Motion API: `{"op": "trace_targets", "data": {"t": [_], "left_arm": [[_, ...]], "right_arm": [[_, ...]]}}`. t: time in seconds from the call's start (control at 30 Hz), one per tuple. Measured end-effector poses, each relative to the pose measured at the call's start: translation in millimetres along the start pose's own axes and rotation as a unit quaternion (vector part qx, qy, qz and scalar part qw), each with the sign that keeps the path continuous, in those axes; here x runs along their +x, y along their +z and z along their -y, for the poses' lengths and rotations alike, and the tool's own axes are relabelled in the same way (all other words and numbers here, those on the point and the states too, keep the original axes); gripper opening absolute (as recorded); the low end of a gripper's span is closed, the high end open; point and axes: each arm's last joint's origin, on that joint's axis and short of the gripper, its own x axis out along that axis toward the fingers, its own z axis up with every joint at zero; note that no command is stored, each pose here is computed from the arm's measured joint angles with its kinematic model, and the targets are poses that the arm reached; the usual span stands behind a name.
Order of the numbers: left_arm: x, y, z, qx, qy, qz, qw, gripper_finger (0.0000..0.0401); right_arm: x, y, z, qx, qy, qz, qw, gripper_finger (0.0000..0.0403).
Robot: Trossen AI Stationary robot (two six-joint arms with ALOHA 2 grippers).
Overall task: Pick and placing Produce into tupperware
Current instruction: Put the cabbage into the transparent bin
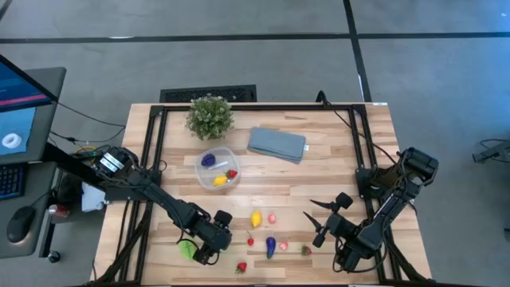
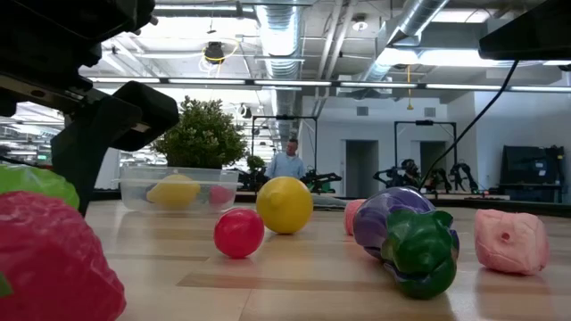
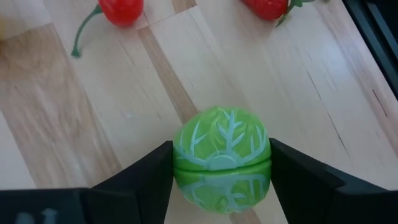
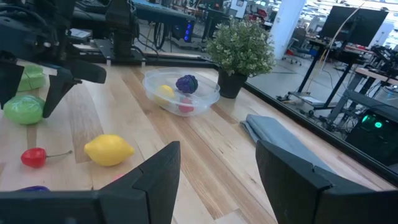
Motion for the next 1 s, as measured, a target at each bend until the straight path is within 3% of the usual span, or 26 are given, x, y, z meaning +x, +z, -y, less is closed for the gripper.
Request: {"op": "trace_targets", "data": {"t": [0.5,1.0], "left_arm": [[-4,2,-8,0.026,0.041,0.008,0.999,0.0232],[-76,6,-12,0.047,0.188,0.06,0.979,0.0233]], "right_arm": [[0,0,0,0.0,0.0,-0.002,1.0,0.0234],[-1,0,0,0.0,0.002,-0.004,1.0,0.0234]]}}
